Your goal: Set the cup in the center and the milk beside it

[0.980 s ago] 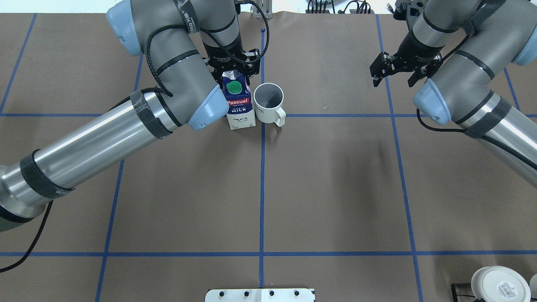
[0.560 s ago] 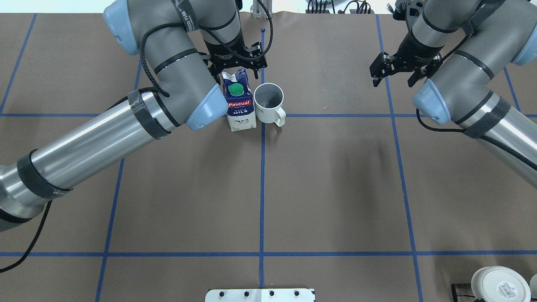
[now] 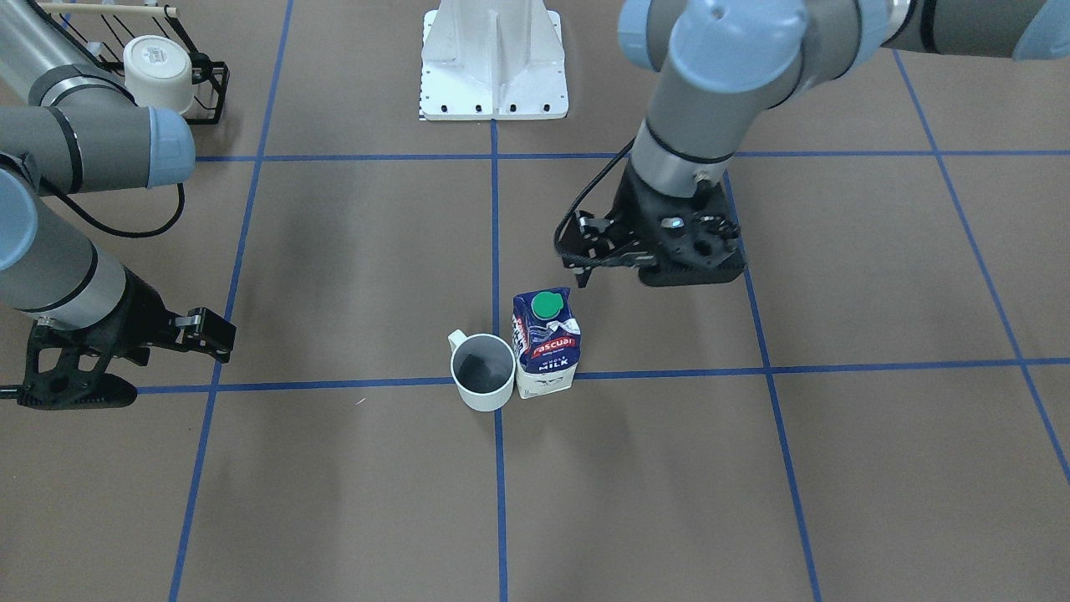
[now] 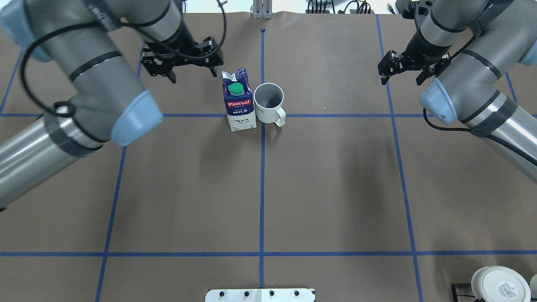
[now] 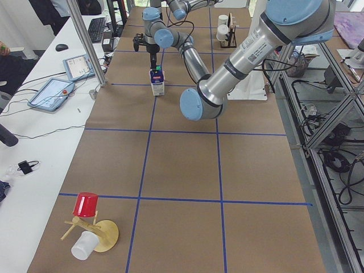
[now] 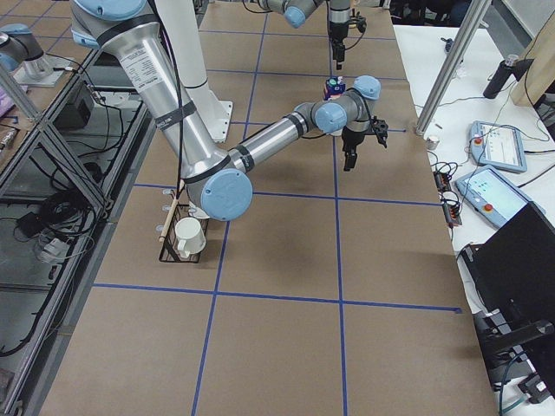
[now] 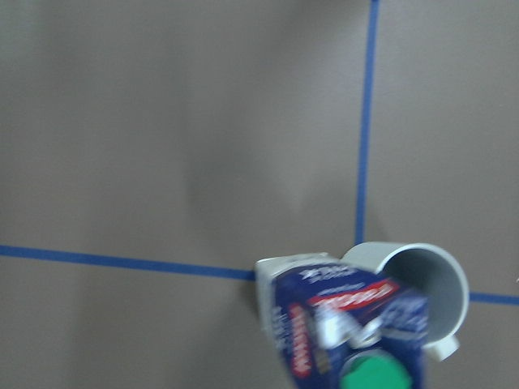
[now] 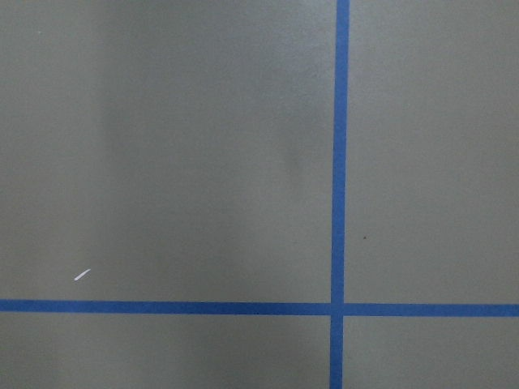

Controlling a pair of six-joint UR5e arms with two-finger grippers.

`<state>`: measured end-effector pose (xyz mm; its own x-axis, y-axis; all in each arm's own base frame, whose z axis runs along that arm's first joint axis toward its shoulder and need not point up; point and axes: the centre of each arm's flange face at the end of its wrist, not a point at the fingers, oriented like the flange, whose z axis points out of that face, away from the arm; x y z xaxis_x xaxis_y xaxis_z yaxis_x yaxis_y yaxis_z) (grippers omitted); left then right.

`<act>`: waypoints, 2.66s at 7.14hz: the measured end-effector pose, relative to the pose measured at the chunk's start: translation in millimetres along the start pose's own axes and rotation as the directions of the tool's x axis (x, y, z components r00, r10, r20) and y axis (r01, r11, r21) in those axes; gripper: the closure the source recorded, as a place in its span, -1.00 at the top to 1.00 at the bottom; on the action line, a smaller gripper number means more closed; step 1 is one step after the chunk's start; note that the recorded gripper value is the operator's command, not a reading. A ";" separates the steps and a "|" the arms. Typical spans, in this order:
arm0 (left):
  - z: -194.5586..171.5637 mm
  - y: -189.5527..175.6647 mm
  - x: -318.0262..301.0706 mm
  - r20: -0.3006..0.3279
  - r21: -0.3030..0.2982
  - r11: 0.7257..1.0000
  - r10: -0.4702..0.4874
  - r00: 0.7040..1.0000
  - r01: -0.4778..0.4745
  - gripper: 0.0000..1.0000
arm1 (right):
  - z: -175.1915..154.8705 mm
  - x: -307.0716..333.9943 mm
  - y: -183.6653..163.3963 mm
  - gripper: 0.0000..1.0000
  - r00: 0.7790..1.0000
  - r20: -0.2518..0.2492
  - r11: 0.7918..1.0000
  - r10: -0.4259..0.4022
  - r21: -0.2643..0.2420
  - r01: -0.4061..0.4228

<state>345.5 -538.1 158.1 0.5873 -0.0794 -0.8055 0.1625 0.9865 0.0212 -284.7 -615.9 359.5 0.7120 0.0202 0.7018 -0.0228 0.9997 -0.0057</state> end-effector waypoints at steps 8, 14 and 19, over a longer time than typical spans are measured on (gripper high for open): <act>3.6 -19.4 -387.1 0.222 0.035 0.995 0.080 0.972 -0.090 0.96 | -23.7 321.1 14.3 1.00 0.999 -0.042 0.998 -0.017 0.055 0.019; -34.2 -15.0 -625.4 0.182 -0.059 0.998 0.038 0.982 -0.027 0.96 | -24.9 442.7 84.1 1.00 0.998 0.033 0.998 0.058 -0.037 -0.057; -45.2 1.6 -654.1 0.170 -0.060 0.998 -0.017 0.985 0.028 0.96 | -22.3 477.9 115.6 1.00 0.991 0.038 0.991 0.125 -0.043 -0.124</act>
<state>-74.2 -478.1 658.2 0.7109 -0.1197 -0.6930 0.1311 0.9907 -0.0367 68.6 -490.4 678.3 0.6765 0.1449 0.7220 -0.0801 0.9891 -0.1234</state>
